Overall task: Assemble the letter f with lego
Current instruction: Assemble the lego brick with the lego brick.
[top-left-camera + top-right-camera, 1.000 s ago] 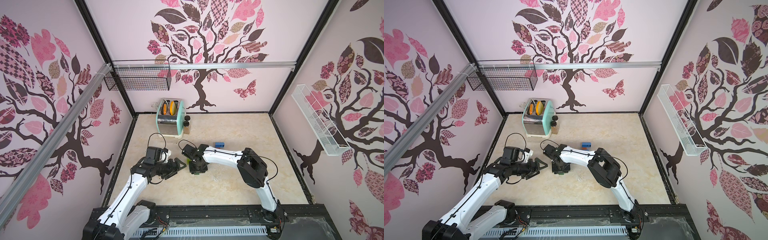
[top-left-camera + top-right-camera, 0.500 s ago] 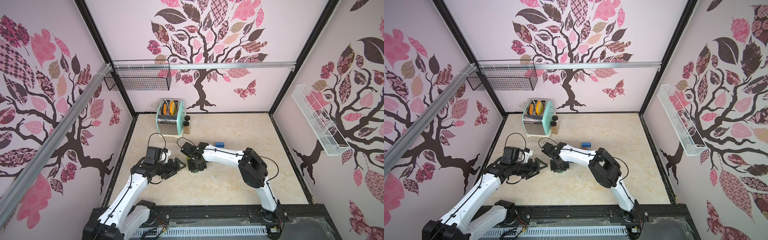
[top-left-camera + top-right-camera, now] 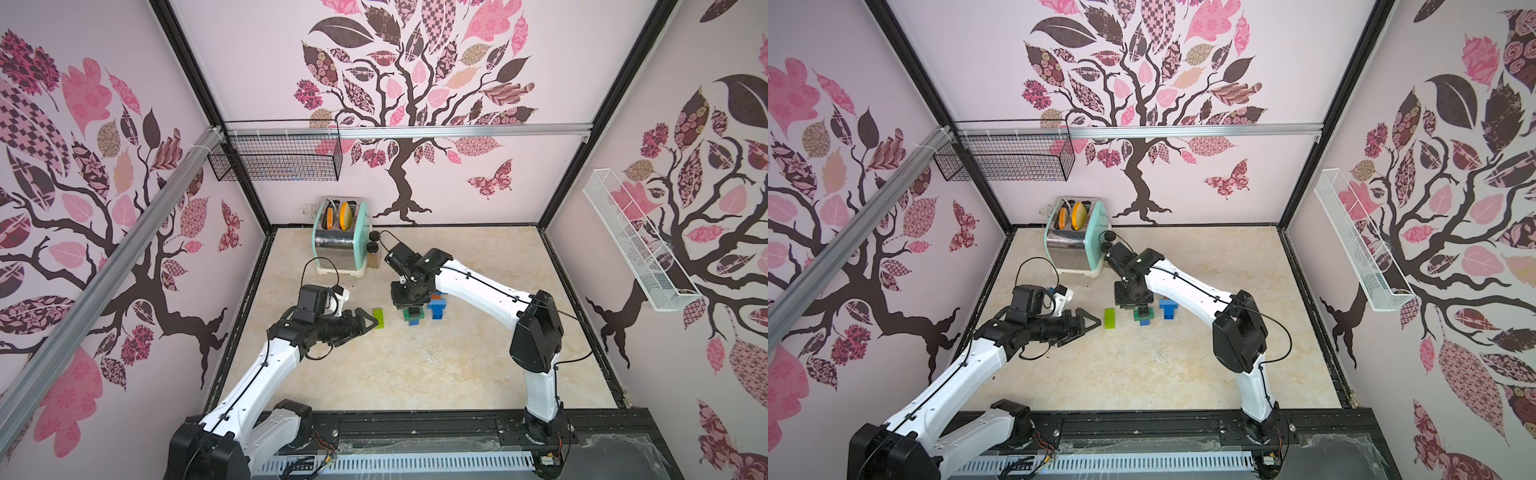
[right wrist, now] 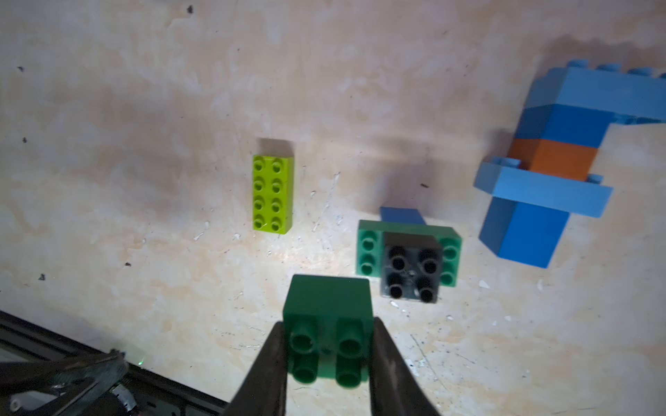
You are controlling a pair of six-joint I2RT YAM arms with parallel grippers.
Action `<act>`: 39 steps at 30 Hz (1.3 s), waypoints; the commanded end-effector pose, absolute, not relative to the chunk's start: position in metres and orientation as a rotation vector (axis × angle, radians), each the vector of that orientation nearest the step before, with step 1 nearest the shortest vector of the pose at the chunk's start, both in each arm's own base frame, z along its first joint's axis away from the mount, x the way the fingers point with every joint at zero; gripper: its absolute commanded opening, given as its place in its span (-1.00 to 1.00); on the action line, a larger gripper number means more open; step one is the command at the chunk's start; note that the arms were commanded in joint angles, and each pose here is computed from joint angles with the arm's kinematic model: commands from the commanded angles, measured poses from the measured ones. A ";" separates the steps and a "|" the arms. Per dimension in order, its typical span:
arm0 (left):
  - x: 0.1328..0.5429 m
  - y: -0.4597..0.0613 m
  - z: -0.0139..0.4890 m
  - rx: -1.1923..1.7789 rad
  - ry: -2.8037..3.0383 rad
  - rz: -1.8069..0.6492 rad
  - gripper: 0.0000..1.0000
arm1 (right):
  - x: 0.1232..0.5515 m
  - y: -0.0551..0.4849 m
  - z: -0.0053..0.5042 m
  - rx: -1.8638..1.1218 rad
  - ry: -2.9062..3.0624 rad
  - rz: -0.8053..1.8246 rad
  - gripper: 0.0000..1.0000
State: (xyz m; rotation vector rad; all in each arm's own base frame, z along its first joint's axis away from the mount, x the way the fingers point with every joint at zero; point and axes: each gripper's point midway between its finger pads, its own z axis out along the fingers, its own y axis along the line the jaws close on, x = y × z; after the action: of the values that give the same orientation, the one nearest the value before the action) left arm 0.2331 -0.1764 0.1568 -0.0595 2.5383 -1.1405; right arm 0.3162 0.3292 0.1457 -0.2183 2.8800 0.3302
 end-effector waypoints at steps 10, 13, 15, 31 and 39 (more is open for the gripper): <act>0.246 -0.194 0.166 0.107 2.448 -1.104 0.68 | 0.320 0.310 0.132 -0.330 2.915 0.215 -0.33; 0.245 -0.195 0.166 0.098 2.449 -1.118 0.68 | 0.319 0.308 0.129 -0.329 2.919 0.214 -0.33; 0.247 -0.194 0.166 0.085 2.447 -1.108 0.68 | 0.319 0.305 0.127 -0.324 2.926 0.214 -0.33; 0.249 -0.195 0.162 0.083 2.467 -1.103 0.68 | 0.318 0.300 0.115 -0.314 2.955 0.203 -0.32; 0.251 -0.195 0.161 0.082 2.471 -1.095 0.68 | 0.317 0.297 0.104 -0.316 2.984 0.193 -0.31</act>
State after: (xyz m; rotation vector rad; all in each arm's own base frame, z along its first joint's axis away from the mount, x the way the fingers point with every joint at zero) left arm 0.2450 -0.1933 0.1538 0.0575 2.5024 -1.1042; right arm 0.3170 0.3011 0.1138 -0.3114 2.9630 0.2165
